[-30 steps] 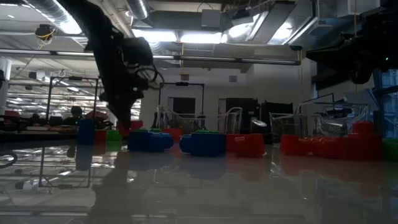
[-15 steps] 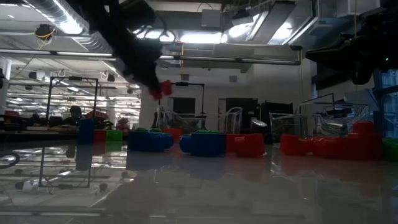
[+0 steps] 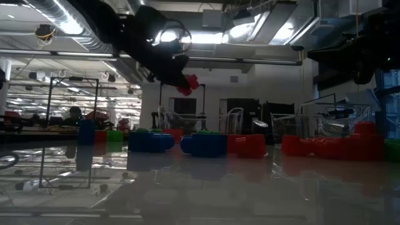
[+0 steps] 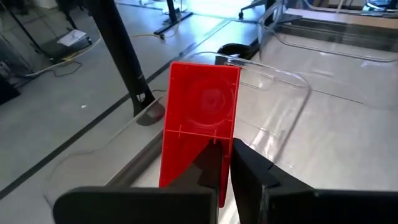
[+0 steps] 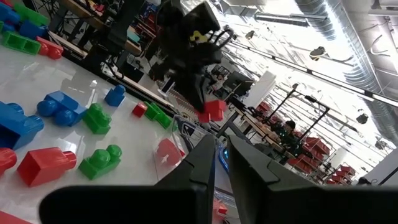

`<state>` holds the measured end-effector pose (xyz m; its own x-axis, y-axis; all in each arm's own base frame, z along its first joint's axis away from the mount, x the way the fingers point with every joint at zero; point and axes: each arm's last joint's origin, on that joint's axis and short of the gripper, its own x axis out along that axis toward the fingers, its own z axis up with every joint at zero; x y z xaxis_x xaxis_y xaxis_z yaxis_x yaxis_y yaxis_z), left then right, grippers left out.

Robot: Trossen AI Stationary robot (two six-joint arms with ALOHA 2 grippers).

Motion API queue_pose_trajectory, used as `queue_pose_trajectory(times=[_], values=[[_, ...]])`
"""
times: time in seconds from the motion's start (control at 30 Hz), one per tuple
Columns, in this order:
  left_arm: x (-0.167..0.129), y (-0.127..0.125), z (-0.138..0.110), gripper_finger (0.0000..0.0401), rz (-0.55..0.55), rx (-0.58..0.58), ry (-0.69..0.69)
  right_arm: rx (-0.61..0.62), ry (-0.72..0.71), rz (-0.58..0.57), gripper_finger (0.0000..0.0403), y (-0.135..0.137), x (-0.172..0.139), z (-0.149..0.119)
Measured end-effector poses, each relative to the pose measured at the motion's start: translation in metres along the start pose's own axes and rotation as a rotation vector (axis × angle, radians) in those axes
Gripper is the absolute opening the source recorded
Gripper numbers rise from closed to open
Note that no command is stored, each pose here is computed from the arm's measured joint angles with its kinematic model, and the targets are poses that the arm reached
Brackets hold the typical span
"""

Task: Sort blocks
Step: Put the red game piece into the top left transparent bin

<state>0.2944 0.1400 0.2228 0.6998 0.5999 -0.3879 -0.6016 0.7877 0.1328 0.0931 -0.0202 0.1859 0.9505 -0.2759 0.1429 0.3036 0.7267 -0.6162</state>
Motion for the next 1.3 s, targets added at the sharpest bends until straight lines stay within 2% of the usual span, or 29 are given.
queue_pose_trajectory(times=[0.37,0.43,0.67,0.8,1.0,1.13,1.3], values=[[0.018,0.015,-0.013,0.0028,0.053,-0.018,0.045,0.000,0.000,0.001,0.0044,0.000,0.000,0.000],[0.018,0.017,-0.014,0.0051,0.056,-0.012,0.076,0.000,0.000,0.001,0.0044,0.000,0.000,0.000],[0.016,0.016,0.000,0.0172,0.046,0.025,0.198,0.000,0.000,0.001,0.0044,0.000,0.000,0.000],[0.000,0.013,0.023,0.0210,0.024,0.047,0.244,0.000,0.002,0.002,0.0044,0.000,0.000,0.000],[-0.040,0.003,0.041,0.0220,0.011,0.031,0.335,-0.002,0.011,0.010,0.0044,0.001,0.000,-0.001],[-0.071,-0.005,0.039,0.0221,0.078,0.022,0.415,-0.002,0.011,0.010,0.0044,0.001,0.000,-0.001],[-0.098,-0.015,0.024,0.0221,0.221,0.005,0.543,-0.001,0.009,0.008,0.0044,0.001,0.000,-0.001]])
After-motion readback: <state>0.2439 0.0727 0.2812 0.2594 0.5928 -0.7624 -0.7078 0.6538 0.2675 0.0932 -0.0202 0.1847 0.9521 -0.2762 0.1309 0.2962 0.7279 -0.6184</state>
